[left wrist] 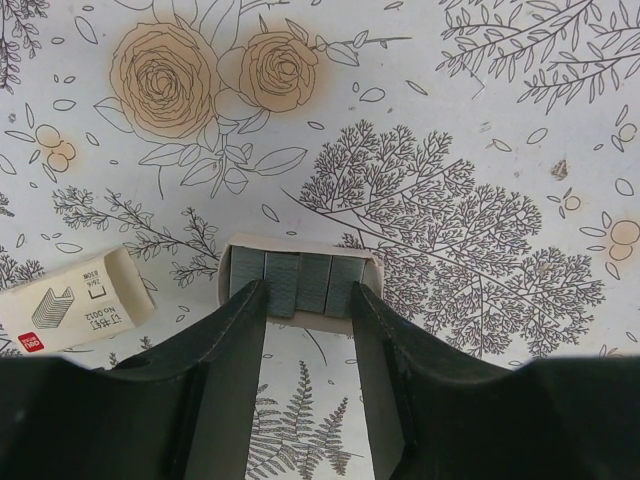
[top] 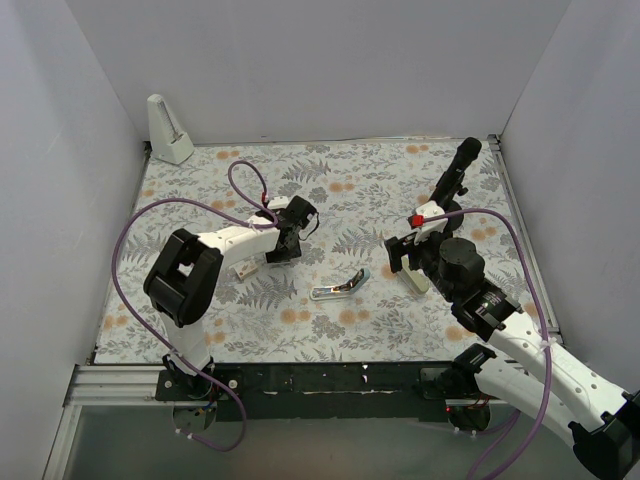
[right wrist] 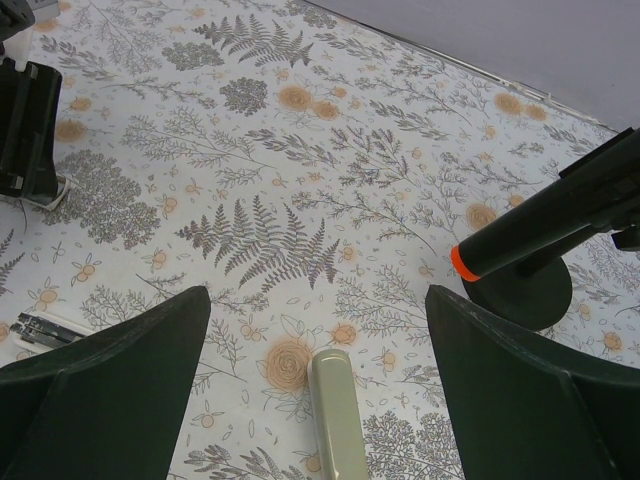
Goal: Load the staples into the stapler
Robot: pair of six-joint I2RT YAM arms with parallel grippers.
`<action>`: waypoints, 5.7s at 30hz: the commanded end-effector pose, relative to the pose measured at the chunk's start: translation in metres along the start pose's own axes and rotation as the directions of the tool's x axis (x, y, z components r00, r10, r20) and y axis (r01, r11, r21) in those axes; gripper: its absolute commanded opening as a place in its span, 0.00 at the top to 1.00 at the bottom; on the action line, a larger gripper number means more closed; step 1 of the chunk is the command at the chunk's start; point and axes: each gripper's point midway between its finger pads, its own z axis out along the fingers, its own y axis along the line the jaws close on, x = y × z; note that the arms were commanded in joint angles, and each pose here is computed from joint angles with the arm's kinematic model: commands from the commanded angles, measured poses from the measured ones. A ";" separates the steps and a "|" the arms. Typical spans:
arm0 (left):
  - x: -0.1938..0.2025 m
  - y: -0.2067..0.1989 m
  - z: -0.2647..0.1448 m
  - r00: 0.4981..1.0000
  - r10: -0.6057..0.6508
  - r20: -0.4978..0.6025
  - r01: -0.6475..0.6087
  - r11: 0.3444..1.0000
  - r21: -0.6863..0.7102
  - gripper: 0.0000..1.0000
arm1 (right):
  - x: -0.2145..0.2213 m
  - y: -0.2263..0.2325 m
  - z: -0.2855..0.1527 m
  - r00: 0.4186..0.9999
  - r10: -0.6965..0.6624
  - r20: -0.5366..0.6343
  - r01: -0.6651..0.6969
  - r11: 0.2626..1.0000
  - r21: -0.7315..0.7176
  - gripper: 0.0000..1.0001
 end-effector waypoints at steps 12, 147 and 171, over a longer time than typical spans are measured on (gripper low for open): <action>-0.007 -0.028 -0.021 0.999 -0.027 -0.026 0.032 0.982 0.185 0.61 | -0.011 -0.002 0.001 0.999 0.013 0.034 -0.014 1.000 0.012 0.03; 0.011 0.024 -0.048 0.999 -0.023 -0.040 0.026 0.997 0.071 1.00 | 0.001 0.010 0.011 0.999 -0.016 -0.031 0.014 0.999 -0.048 0.04; 0.003 0.028 -0.051 0.996 -0.075 -0.045 0.081 0.987 0.138 1.00 | 0.004 0.013 0.013 0.999 -0.017 -0.035 0.015 0.998 -0.059 0.04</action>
